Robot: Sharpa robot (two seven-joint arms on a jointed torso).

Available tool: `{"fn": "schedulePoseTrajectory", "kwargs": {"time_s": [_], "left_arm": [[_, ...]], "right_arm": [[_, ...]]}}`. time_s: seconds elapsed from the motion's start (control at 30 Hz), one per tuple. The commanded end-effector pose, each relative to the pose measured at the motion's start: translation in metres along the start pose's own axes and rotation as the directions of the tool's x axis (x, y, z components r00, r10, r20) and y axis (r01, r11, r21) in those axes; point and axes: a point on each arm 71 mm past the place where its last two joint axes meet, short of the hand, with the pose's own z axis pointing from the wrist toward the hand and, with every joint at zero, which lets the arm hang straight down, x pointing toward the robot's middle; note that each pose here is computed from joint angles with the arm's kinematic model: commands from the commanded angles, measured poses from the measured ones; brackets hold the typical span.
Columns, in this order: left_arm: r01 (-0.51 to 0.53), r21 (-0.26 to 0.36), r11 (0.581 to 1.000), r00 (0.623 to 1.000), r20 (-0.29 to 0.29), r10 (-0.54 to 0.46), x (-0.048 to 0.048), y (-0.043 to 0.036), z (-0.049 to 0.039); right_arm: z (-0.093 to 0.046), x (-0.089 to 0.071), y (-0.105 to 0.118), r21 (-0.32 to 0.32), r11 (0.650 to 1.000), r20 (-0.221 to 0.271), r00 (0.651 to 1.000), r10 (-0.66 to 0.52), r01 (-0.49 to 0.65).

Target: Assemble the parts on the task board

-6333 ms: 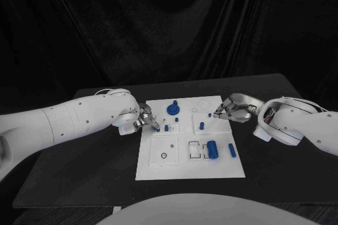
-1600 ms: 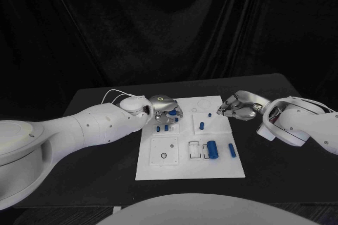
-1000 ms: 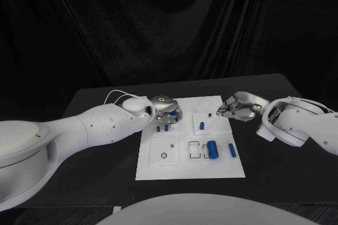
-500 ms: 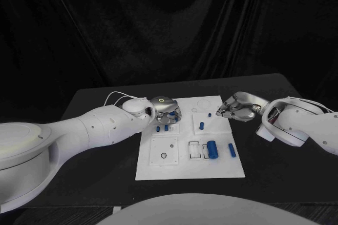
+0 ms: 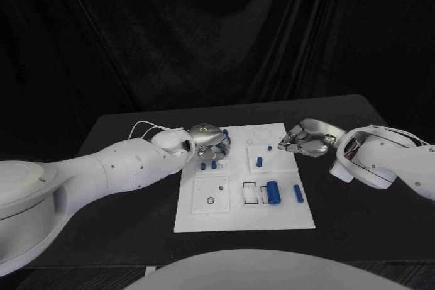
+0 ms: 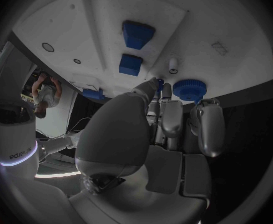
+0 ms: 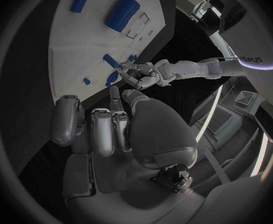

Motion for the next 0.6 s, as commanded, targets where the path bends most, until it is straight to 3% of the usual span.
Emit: {"fn": "schedulePoseTrajectory", "kwargs": {"time_s": [0.03,0.3,0.6], "left_arm": [[-0.021,0.035,0.999,0.998,0.064,0.018,-0.0073,-0.0036,-0.0035],[-0.022,0.052,0.998,0.997,0.070,0.018,-0.0273,0.0000,-0.0190],[-0.008,0.038,0.999,1.000,0.022,0.008,-0.0306,0.0098,-0.0341]], "right_arm": [[0.000,0.001,-0.002,0.011,1.000,-0.012,1.000,0.001,-0.001],[0.000,0.002,-0.003,0.015,1.000,-0.020,1.000,0.000,0.000],[0.002,0.002,-0.003,0.020,1.000,-0.030,1.000,0.000,0.001]]}}
